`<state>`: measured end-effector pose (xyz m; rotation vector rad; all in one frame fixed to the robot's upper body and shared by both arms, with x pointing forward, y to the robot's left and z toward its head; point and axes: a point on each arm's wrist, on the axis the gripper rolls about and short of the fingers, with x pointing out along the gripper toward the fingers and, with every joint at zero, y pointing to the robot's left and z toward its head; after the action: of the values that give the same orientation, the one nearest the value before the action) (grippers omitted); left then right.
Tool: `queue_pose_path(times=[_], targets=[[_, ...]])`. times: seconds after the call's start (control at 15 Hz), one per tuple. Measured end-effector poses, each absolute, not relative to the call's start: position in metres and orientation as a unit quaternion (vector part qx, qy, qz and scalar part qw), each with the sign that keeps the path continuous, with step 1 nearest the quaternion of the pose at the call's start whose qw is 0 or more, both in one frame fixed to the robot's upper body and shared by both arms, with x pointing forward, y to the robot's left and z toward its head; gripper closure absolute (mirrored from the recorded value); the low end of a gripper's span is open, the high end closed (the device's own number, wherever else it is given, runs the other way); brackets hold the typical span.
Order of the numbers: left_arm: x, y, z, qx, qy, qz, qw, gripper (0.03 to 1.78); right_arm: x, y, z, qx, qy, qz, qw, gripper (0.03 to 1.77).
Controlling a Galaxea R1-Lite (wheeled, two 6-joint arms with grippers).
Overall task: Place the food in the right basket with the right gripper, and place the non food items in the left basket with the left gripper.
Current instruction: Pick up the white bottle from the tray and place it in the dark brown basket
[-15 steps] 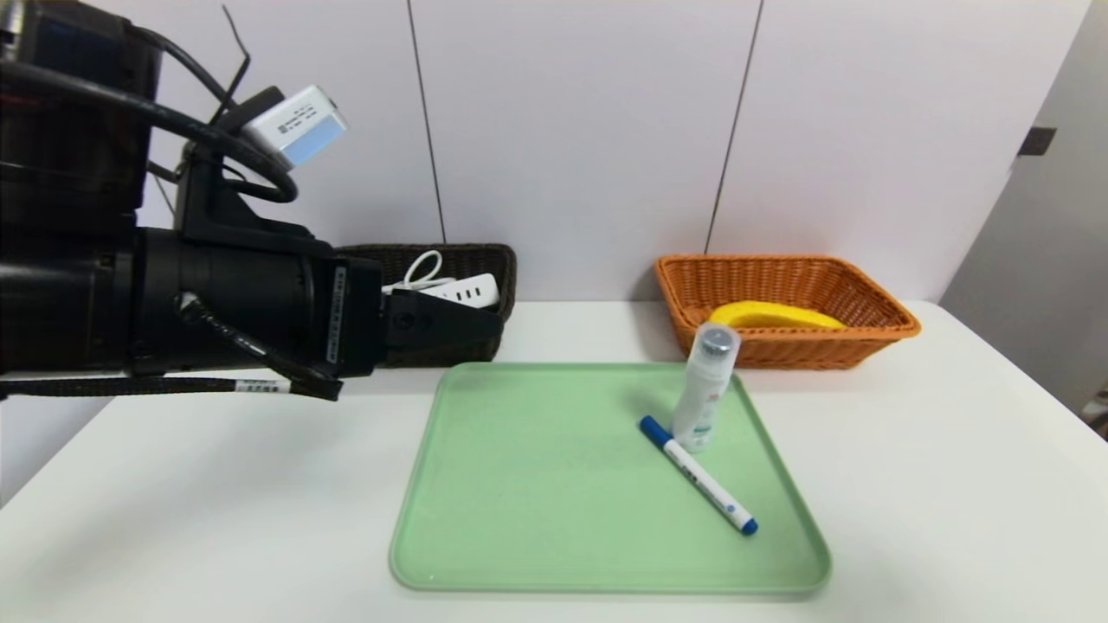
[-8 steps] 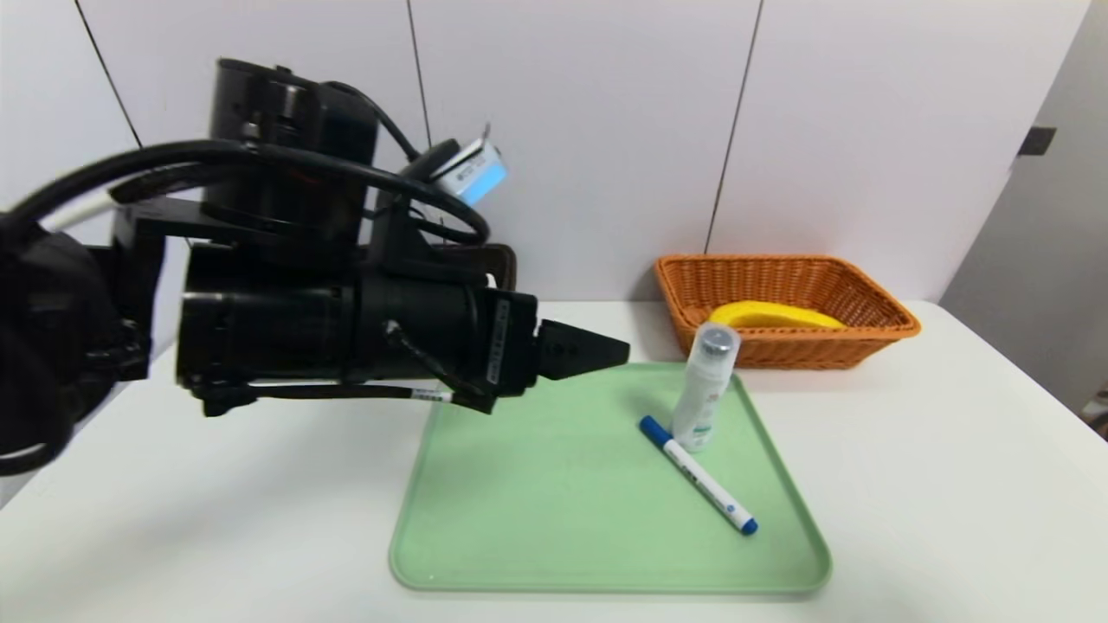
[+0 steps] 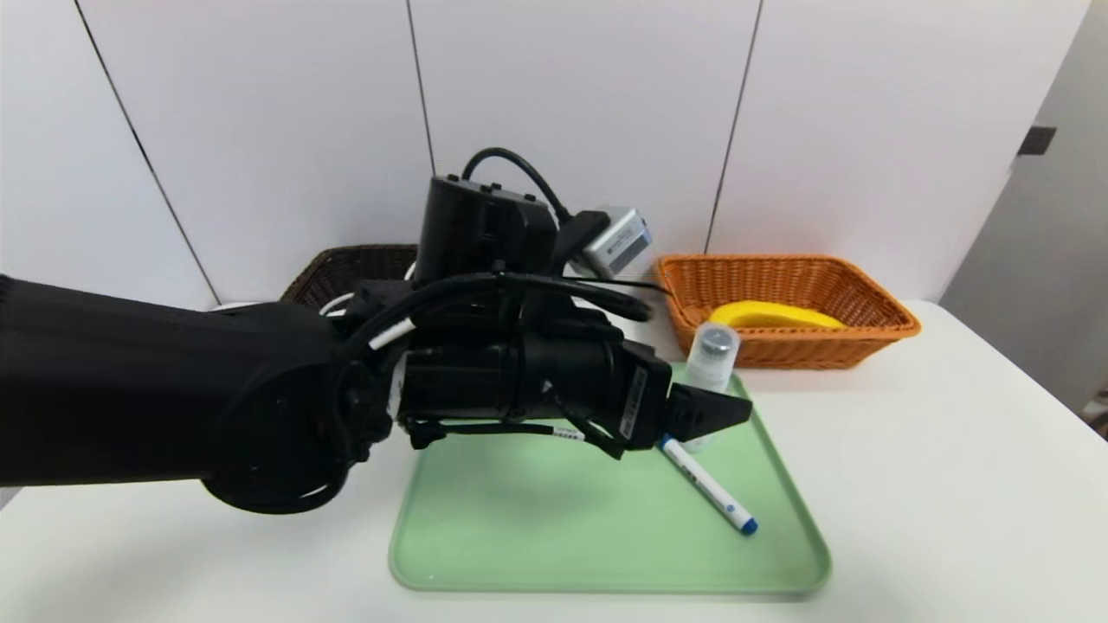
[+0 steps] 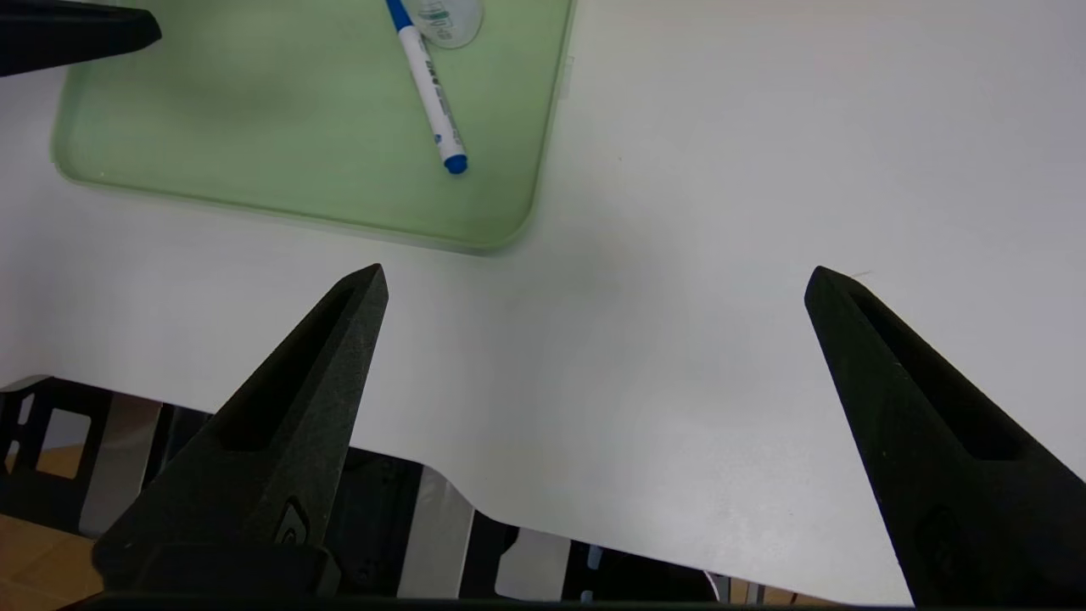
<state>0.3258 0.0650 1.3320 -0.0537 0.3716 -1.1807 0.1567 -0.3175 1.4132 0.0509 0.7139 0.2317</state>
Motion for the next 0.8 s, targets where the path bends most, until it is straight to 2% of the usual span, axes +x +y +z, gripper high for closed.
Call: queue_pose_path(times=[0.13,0.4,0.6,0.8], targets=[[0.332,0.057,1.321,0.001,0.153,-0.562,0.813,0.12,0.159,-0.317,1.413,0.021,0.351,0.115,0.929,0.11],[0.342,0.05,1.299,0.041,0.154,-0.562,0.812,0.12,0.163,-0.315,1.412,0.019,0.358,0.113,0.927,0.1],[0.35,0.05,1.288,0.049,0.164,-0.555,0.814,0.12,0.164,-0.315,1.412,0.019,0.358,0.112,0.927,0.1],[0.361,0.04,1.279,0.046,0.134,-0.555,0.82,0.12,0.164,-0.315,1.413,0.019,0.357,0.115,0.927,0.1]])
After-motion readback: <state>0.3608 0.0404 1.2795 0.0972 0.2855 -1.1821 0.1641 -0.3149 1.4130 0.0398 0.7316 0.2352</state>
